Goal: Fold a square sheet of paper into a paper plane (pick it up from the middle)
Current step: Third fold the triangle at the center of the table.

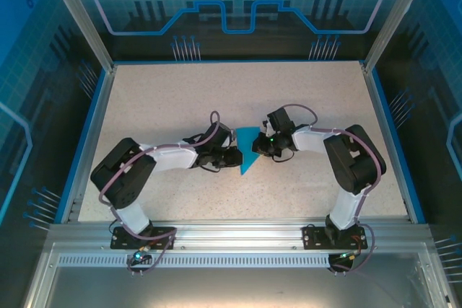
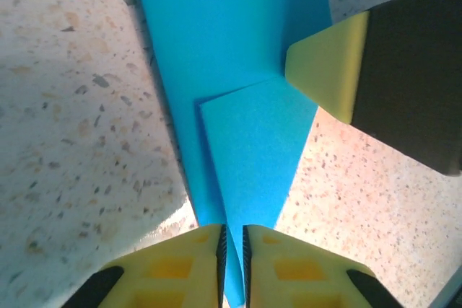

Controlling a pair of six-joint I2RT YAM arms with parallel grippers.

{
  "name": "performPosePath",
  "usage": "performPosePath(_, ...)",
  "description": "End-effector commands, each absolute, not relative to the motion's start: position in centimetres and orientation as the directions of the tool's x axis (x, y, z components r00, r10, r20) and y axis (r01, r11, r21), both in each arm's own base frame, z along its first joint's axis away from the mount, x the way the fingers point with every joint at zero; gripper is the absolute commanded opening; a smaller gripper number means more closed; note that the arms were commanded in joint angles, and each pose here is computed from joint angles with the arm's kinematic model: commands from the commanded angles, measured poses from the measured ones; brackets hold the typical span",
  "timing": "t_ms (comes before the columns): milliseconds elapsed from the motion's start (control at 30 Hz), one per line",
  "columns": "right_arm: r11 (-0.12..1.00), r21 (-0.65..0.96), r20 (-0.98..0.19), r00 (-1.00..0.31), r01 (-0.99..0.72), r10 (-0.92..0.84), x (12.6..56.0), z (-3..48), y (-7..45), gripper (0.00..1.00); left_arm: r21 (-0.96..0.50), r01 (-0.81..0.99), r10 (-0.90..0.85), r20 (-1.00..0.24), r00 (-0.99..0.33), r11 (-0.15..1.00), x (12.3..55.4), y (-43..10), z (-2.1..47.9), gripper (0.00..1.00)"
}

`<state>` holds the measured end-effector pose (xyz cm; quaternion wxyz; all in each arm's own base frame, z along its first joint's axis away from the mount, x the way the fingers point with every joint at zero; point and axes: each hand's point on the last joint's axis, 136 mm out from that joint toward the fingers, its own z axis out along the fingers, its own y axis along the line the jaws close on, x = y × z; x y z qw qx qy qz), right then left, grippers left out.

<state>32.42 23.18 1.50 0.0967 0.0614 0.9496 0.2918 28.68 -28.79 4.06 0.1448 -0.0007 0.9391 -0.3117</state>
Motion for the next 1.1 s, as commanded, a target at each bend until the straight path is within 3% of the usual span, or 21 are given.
performPosePath(0, 0.819, 0.573, -0.166, -0.975, 0.024, 0.145, 31.7, 3.4, 23.0, 0.15, -0.589, 0.113, -0.131, -0.355, -0.926, 0.800, 29.1, -27.8, 6.5, 0.41)
performPosePath(100, 0.824, 0.566, -0.193, -0.972, 0.000, 0.133, 31.8, 4.6, 23.0, 0.15, -0.566, 0.110, -0.162, -0.408, -0.898, 0.817, 29.2, -26.4, 8.0, 0.66)
performPosePath(133, 0.824, 0.566, -0.194, -0.972, -0.003, 0.130, 31.8, 4.8, 23.0, 0.15, -0.550, 0.103, -0.172, -0.425, -0.889, 0.829, 29.3, -25.9, 8.5, 0.86)
performPosePath(167, 0.822, 0.569, -0.196, -0.972, -0.006, 0.129, 31.8, 5.1, 23.1, 0.15, -0.534, 0.100, -0.175, -0.440, -0.881, 0.840, 29.4, -25.4, 8.8, 0.98)
performPosePath(400, 0.832, 0.555, -0.209, -0.972, -0.029, 0.106, 31.8, 5.1, 23.1, 0.16, -0.277, 0.045, -0.146, -0.631, -0.762, 0.960, 29.2, -21.9, 11.1, 0.99)
performPosePath(700, 0.865, 0.502, -0.149, -0.986, -0.012, 0.073, 32.1, 2.3, 23.4, 0.14, -0.326, 0.006, -0.218, -0.647, -0.730, 0.945, 28.2, -19.7, 13.5, 0.99)
performPosePath(867, 0.849, 0.524, -0.220, -0.974, -0.070, 0.056, 31.9, 5.0, 23.6, 0.18, -0.326, 0.123, -0.176, -0.748, -0.640, 0.937, 27.3, -18.4, 15.1, 0.98)
performPosePath(1067, 0.877, 0.473, -0.275, -0.960, -0.085, 0.056, 30.9, 7.6, 21.5, 0.29, -0.375, 0.051, -0.250, -0.707, -0.661, 0.926, 25.2, -15.9, 15.7, 0.99)
